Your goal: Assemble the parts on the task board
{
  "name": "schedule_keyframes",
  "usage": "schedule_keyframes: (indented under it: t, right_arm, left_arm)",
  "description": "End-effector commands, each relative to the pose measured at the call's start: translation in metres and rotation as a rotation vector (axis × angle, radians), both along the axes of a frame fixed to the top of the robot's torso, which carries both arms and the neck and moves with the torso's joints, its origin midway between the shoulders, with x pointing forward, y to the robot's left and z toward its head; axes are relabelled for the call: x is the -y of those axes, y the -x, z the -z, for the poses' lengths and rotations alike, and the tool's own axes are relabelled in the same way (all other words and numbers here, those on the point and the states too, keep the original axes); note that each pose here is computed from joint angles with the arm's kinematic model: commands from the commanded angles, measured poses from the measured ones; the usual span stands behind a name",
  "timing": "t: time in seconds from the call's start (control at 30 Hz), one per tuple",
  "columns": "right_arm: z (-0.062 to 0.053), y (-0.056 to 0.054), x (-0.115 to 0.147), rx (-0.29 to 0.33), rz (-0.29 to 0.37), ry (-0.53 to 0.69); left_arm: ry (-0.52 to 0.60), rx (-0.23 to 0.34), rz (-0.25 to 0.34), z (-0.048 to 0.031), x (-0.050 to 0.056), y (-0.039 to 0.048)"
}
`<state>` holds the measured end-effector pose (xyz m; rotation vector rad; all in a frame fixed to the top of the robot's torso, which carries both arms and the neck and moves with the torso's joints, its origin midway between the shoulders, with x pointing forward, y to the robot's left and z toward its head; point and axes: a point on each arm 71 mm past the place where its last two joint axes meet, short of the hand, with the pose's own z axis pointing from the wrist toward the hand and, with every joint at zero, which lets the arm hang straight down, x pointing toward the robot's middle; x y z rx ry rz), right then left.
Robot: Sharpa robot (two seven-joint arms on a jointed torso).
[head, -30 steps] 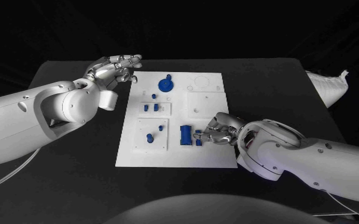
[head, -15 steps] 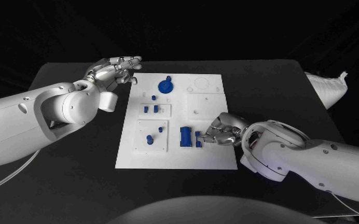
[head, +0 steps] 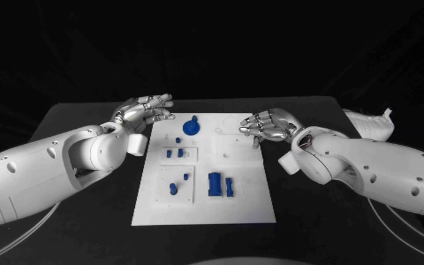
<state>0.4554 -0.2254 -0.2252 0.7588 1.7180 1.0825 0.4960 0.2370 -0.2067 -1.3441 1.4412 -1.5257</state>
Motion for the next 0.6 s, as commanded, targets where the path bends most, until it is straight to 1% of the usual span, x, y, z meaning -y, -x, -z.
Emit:
schedule_keyframes:
  t: [0.03, 0.17, 0.23, 0.3, 0.43, 0.53, 0.57, 0.6]
  right_arm:
    - [-0.001, -0.024, 0.005, 0.003, 0.056, -0.345]
    - [0.007, -0.047, 0.009, 0.013, 0.102, -0.419]
    - [0.010, -0.056, 0.011, 0.021, 0.118, -0.441]
    - [0.013, -0.062, 0.011, 0.025, 0.129, -0.453]
    - [0.020, -0.070, 0.011, 0.028, 0.141, -0.466]
    - [0.022, -0.072, 0.010, 0.030, 0.138, -0.466]
    - [0.024, -0.072, 0.012, 0.015, 0.175, -0.394]
    - [0.024, -0.072, 0.012, 0.015, 0.175, -0.394]
  left_arm:
    - [0.051, 0.010, -0.032, 0.0061, 0.002, -0.0090]
    - [0.051, 0.004, -0.078, 0.0185, 0.005, -0.0193]
    - [0.048, 0.001, -0.103, 0.0250, 0.006, -0.0241]
    - [0.045, -0.002, -0.122, 0.0305, 0.007, -0.0276]
    - [0.038, -0.005, -0.149, 0.0398, 0.009, -0.0331]
    - [0.034, -0.006, -0.161, 0.0433, 0.010, -0.0346]
    - [0.016, -0.029, -0.128, 0.0447, 0.011, -0.0330]
    - [0.016, -0.028, -0.129, 0.0447, 0.011, -0.0329]
